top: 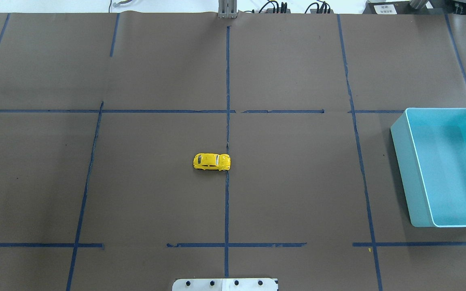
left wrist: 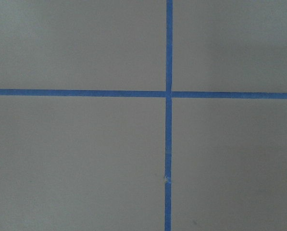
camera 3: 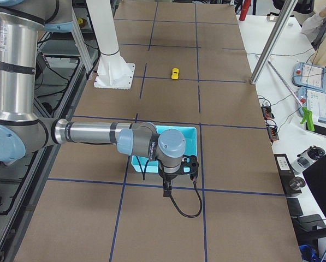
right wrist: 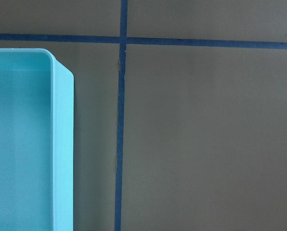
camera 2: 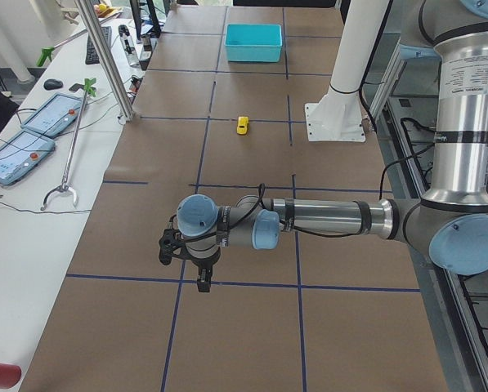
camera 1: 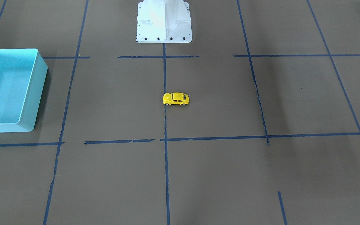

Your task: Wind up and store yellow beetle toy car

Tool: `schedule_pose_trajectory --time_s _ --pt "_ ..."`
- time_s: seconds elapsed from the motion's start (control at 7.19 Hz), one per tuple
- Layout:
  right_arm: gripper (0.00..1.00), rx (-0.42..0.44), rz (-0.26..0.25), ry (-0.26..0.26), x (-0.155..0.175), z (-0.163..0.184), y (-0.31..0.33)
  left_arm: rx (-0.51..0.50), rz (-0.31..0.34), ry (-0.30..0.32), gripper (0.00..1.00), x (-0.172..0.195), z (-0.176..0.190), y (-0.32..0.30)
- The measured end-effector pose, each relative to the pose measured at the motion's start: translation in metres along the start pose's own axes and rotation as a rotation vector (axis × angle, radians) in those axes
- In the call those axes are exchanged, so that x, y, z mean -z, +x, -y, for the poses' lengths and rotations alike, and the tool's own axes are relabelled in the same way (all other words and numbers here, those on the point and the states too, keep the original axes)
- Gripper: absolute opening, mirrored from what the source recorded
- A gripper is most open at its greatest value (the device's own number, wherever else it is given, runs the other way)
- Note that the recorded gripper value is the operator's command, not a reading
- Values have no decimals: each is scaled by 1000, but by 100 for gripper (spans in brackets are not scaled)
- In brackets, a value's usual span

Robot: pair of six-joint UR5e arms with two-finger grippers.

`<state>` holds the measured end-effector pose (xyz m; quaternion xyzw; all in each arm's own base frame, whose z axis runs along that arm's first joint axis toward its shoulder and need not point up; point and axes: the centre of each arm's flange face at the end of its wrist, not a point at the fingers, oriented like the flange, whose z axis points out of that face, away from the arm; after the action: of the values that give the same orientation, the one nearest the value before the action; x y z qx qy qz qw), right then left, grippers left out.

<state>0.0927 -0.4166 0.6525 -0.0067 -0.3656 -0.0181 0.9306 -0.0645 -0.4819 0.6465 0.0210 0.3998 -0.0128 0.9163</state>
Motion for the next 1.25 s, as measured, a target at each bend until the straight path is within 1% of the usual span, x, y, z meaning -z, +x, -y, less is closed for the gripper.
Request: schedule_pose_trajectory --time_s 1.25 --pt "100 -7 1 -6 -3 -3 2 -7 0 -3 99 -1 0 -1"
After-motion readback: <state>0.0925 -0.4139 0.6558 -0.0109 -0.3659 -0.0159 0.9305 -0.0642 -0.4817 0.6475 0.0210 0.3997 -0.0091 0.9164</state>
